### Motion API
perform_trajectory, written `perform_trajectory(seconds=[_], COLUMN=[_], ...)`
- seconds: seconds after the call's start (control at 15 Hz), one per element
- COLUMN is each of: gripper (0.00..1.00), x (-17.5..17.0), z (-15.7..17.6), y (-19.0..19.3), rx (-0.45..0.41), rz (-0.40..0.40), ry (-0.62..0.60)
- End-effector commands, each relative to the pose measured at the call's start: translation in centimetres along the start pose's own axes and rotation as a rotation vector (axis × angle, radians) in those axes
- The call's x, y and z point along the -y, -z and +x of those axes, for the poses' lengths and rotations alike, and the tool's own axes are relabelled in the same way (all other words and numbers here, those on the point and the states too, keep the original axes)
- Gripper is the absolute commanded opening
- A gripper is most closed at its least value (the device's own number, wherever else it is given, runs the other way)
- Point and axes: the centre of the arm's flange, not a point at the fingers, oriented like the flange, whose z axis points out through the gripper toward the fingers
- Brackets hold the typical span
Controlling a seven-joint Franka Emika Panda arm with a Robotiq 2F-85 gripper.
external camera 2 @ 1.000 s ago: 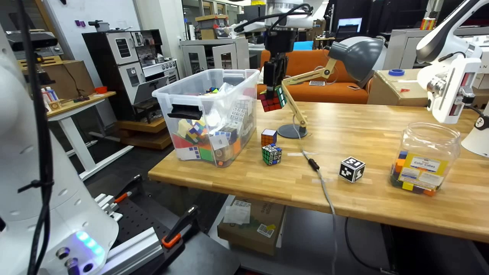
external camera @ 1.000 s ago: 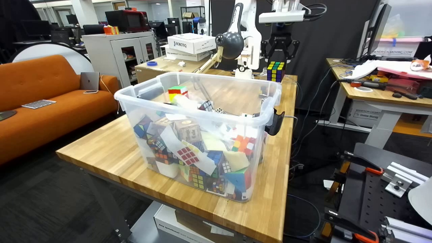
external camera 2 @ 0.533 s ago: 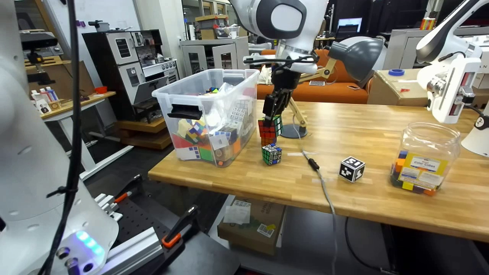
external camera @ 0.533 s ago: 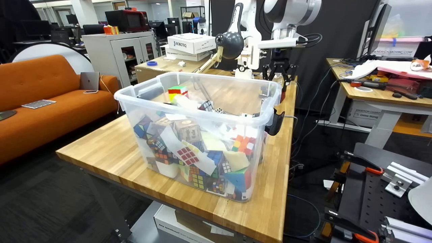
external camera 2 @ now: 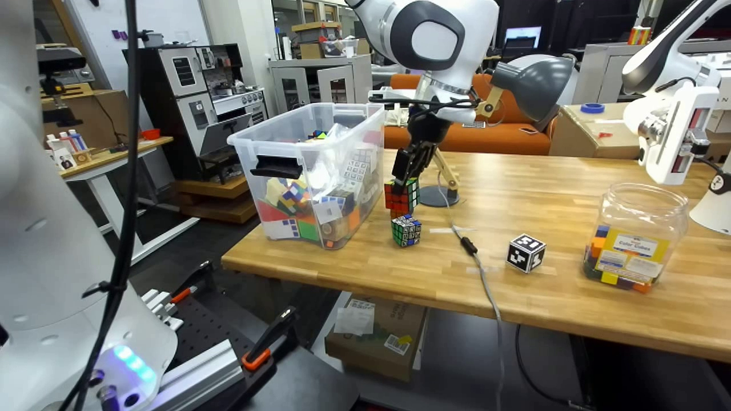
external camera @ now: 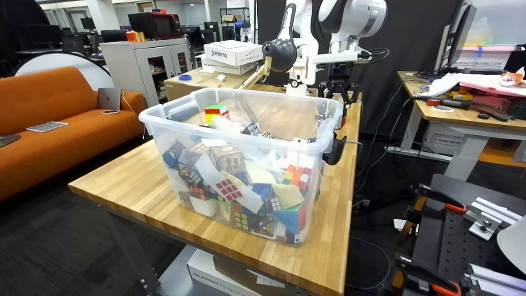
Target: Remove one Rubik's cube from the container on the left and place it on the table
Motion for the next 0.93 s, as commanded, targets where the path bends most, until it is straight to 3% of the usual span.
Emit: perform_trajectory(seconds=[0.0,0.07,0.87], gripper=[0.62,0.37,0.37], x=[0.0,0.0,1.3], z=[0.0,0.0,6.7], y=[0.0,0.0,-7.8], rx=[0.000,0.000,0.140], rz=[0.000,0.000,-0.130], ry=[0.000,0.000,-0.164])
